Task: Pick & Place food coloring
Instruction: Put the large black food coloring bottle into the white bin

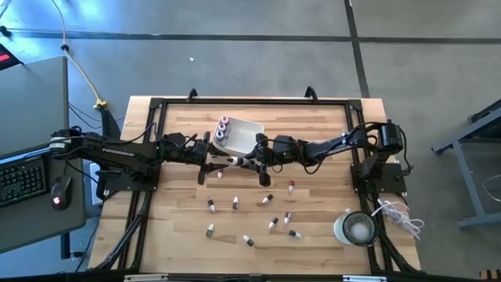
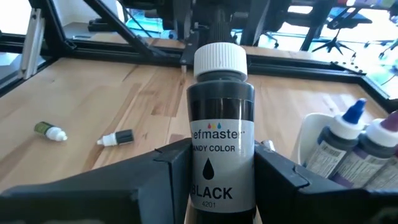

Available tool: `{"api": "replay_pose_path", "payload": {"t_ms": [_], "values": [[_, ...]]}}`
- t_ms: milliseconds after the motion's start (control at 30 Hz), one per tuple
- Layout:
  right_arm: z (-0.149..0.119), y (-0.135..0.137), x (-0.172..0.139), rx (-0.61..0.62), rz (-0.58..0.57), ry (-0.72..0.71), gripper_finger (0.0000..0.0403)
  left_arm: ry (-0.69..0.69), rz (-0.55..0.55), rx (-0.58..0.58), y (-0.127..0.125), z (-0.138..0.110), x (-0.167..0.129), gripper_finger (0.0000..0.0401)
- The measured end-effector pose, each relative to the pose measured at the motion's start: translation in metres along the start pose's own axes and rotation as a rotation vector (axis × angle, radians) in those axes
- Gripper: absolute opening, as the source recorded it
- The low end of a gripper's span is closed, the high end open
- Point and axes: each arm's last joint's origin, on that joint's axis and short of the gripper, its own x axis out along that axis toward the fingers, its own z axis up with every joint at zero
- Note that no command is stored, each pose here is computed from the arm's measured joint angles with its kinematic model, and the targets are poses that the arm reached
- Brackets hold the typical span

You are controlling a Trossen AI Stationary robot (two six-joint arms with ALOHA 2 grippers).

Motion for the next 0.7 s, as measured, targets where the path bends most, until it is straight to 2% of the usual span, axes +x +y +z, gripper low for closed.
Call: {"api": "replay_pose_path", "payload": {"t_ms": [200,433,700], "values": [[0.008,-0.001,0.000,-0.007,-0.007,-0.079,0.0131,-0.041,0.008,0.010,0.000,0.004,0.000,0.0179],[0.009,0.000,0.000,-0.009,0.013,-0.089,0.0131,-0.145,0.013,0.052,0.000,0.014,-0.001,0.0179],[0.011,0.000,-0.001,-0.013,0.010,-0.115,0.0131,-0.141,0.013,0.051,0.001,0.011,0.003,0.0179]]}}
